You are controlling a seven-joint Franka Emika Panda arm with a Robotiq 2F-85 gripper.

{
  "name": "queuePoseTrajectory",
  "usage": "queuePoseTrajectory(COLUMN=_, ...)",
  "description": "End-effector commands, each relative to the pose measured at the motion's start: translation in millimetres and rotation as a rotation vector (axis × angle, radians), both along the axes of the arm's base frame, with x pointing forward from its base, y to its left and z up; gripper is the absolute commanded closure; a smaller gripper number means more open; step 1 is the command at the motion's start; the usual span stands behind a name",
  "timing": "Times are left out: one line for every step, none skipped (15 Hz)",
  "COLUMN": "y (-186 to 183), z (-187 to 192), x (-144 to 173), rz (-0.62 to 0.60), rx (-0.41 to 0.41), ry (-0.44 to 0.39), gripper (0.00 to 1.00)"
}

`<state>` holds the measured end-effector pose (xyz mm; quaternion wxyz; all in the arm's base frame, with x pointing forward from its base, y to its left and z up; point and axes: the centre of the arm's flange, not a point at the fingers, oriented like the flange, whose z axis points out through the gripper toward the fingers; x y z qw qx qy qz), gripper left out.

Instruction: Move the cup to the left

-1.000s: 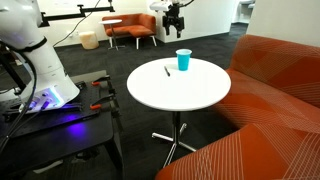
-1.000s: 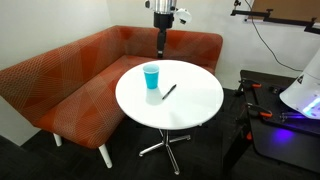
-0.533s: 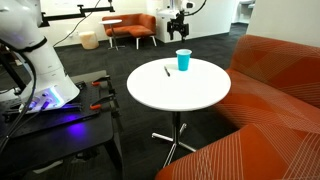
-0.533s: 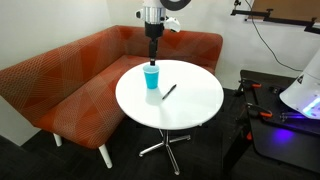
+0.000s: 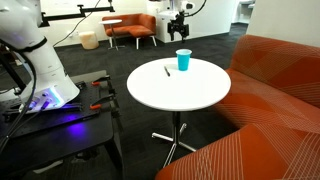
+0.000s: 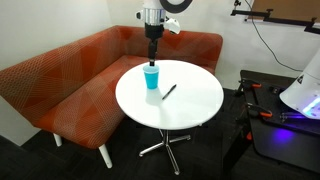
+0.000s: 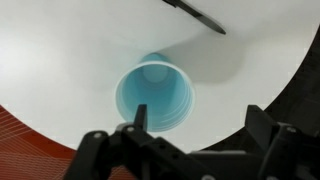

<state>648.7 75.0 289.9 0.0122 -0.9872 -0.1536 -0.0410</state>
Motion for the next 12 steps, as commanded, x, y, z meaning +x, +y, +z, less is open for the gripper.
queuePoseTrajectory(y=10, z=10, x=-11, rz=-0.032, rx=-0.086, ry=-0.085, gripper=0.00)
queuePoseTrajectory(y=12, z=8, x=-9, rz=-0.030, rx=-0.099, ry=-0.097, gripper=0.00)
queuePoseTrajectory(y=14, z=7, x=-6, rz=-0.027, rx=-0.109, ry=-0.102, gripper=0.00)
queuePoseTrajectory(y=15, z=6, x=-4, rz=-0.023, rx=-0.114, ry=-0.107, gripper=0.00)
queuePoseTrajectory(y=16, z=5, x=-3, rz=-0.019, rx=-0.119, ry=-0.106, gripper=0.00)
queuePoseTrajectory(y=17, z=4, x=-2, rz=-0.014, rx=-0.119, ry=-0.101, gripper=0.00)
queuePoseTrajectory(y=16, z=3, x=-2, rz=-0.014, rx=-0.115, ry=-0.099, gripper=0.00)
queuePoseTrajectory(y=15, z=1, x=-1, rz=-0.015, rx=-0.108, ry=-0.091, gripper=0.00)
queuePoseTrajectory(y=13, z=-1, x=0, rz=-0.018, rx=-0.093, ry=-0.084, gripper=0.00)
queuePoseTrajectory(y=11, z=-5, x=0, rz=-0.021, rx=-0.074, ry=-0.080, gripper=0.00)
queuePoseTrajectory(y=9, z=-8, x=0, rz=-0.025, rx=-0.066, ry=-0.073, gripper=0.00)
queuePoseTrajectory(y=8, z=-13, x=2, rz=-0.026, rx=-0.057, ry=-0.069, gripper=0.00)
